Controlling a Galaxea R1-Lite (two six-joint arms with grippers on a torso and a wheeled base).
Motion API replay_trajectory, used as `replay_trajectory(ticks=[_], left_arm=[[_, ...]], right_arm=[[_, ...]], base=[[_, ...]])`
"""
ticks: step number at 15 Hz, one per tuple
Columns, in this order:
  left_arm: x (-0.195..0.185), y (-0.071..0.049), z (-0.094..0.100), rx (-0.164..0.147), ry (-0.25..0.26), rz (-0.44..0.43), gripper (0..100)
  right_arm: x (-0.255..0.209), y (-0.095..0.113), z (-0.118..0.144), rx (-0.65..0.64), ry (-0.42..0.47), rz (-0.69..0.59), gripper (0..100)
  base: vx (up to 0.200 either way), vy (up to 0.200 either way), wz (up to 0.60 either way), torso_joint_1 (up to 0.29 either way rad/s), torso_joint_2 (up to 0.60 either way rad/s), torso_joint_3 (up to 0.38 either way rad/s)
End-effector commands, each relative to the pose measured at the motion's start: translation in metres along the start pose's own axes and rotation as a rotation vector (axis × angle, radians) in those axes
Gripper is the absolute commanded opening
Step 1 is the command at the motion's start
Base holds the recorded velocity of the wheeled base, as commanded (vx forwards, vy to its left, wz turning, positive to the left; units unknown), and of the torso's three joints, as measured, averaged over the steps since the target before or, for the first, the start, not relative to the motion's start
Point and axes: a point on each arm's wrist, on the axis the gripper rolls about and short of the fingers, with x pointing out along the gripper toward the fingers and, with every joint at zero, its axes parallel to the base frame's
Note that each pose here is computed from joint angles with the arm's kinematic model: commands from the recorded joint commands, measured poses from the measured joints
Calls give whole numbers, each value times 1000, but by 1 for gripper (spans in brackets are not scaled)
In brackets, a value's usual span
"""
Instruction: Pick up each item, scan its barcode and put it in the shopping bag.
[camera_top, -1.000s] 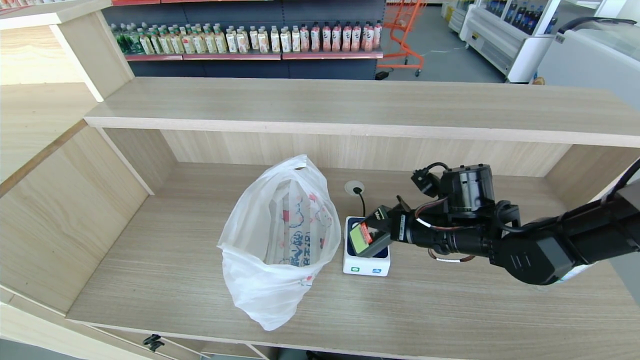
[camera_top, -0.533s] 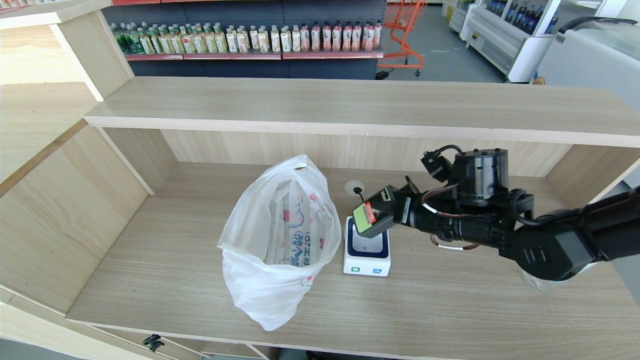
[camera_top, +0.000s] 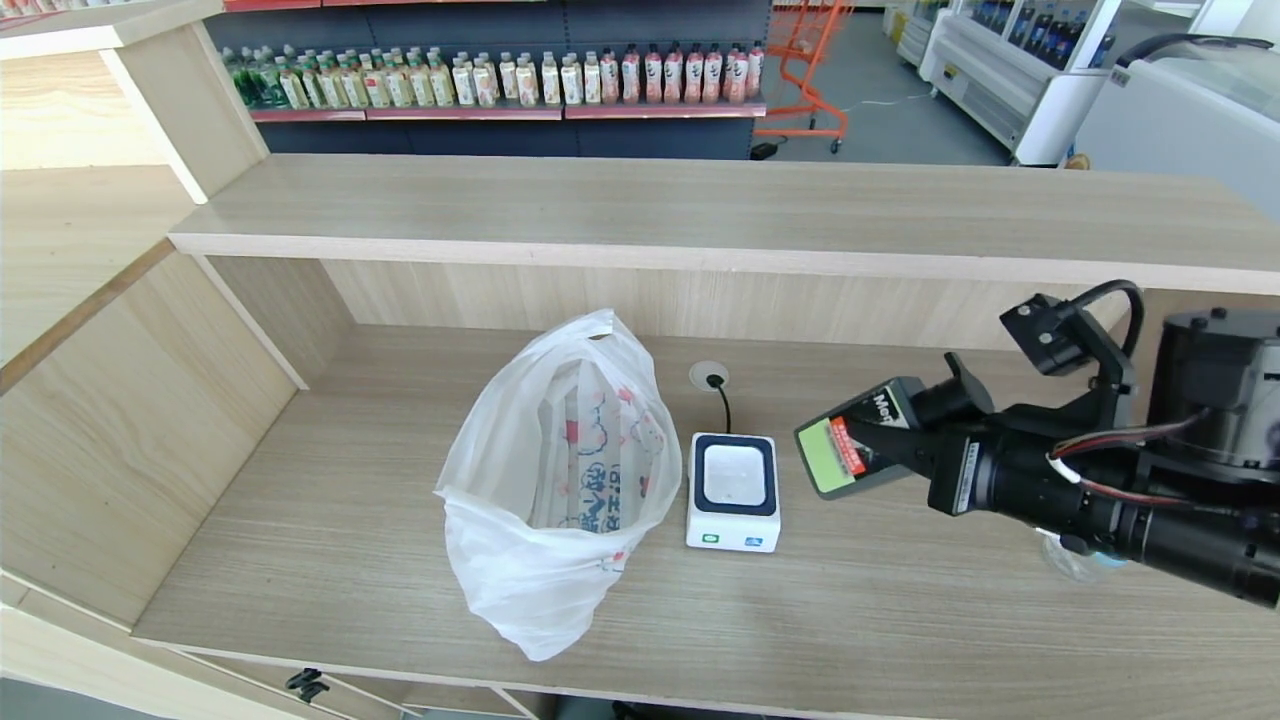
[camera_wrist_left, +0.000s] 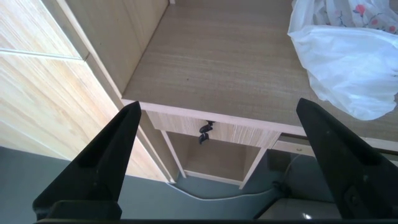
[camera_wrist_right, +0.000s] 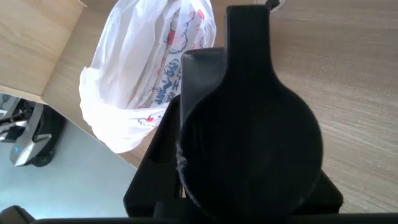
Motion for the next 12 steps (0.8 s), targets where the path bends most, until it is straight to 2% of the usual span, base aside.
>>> replay_trajectory(ticks=[1, 7, 10, 12], left_arm=[[0, 0, 0, 0, 0, 1, 100], [0, 0, 0, -2, 0, 1, 100], [0, 0, 0, -9, 0, 1, 100], [0, 0, 0, -2, -1, 1, 100]], right_arm=[[-19, 3, 2, -7, -37, 9, 0], [-27, 1, -2, -3, -32, -3, 0], [-31, 0, -8, -1, -19, -3, 0], [-32, 0, -9, 4, -17, -5, 0]], base=[[0, 0, 0, 0, 0, 0], [0, 0, 0, 0, 0, 0], [-200, 0, 0, 7, 4, -1], [0, 0, 0, 0, 0, 0]])
